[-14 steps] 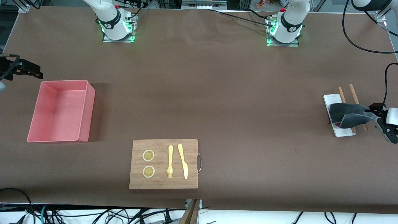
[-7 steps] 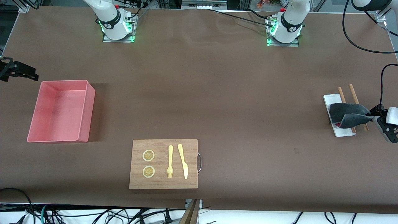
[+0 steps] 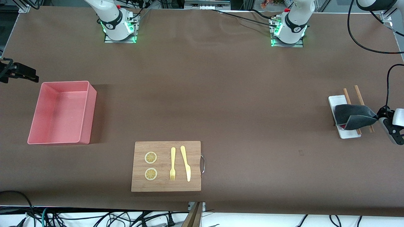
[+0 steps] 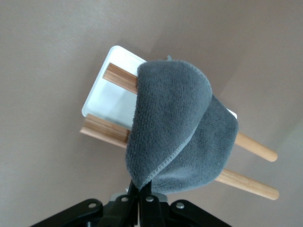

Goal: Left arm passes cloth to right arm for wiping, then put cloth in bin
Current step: 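Lift the cloth with the left gripper while the right gripper approaches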

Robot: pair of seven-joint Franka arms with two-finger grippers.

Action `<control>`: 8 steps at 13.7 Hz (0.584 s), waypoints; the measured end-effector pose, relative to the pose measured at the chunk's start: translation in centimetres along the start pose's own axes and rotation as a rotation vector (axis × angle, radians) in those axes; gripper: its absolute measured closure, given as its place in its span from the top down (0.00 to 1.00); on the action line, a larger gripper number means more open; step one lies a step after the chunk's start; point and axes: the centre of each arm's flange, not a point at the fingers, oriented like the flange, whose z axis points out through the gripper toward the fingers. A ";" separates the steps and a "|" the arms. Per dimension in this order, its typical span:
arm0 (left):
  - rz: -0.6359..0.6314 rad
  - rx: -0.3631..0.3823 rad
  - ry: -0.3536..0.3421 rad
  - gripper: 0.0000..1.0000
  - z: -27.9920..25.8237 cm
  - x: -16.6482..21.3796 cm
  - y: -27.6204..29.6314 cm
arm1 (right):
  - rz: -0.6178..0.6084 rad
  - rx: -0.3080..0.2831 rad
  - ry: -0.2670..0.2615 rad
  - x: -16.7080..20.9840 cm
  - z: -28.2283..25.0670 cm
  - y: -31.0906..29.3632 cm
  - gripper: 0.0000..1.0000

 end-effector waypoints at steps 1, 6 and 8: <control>-0.003 0.002 0.008 0.02 -1.4 -0.1 0.4 | 0.000 0.000 0.000 0.0 0.0 0.0 1.00; 0.019 0.000 0.017 0.02 -12.6 3.2 5.8 | 0.002 -0.003 0.026 0.3 -0.2 0.1 1.00; 0.021 -0.030 0.052 0.02 -16.0 8.0 9.4 | 0.002 -0.003 0.025 0.3 -0.2 0.1 1.00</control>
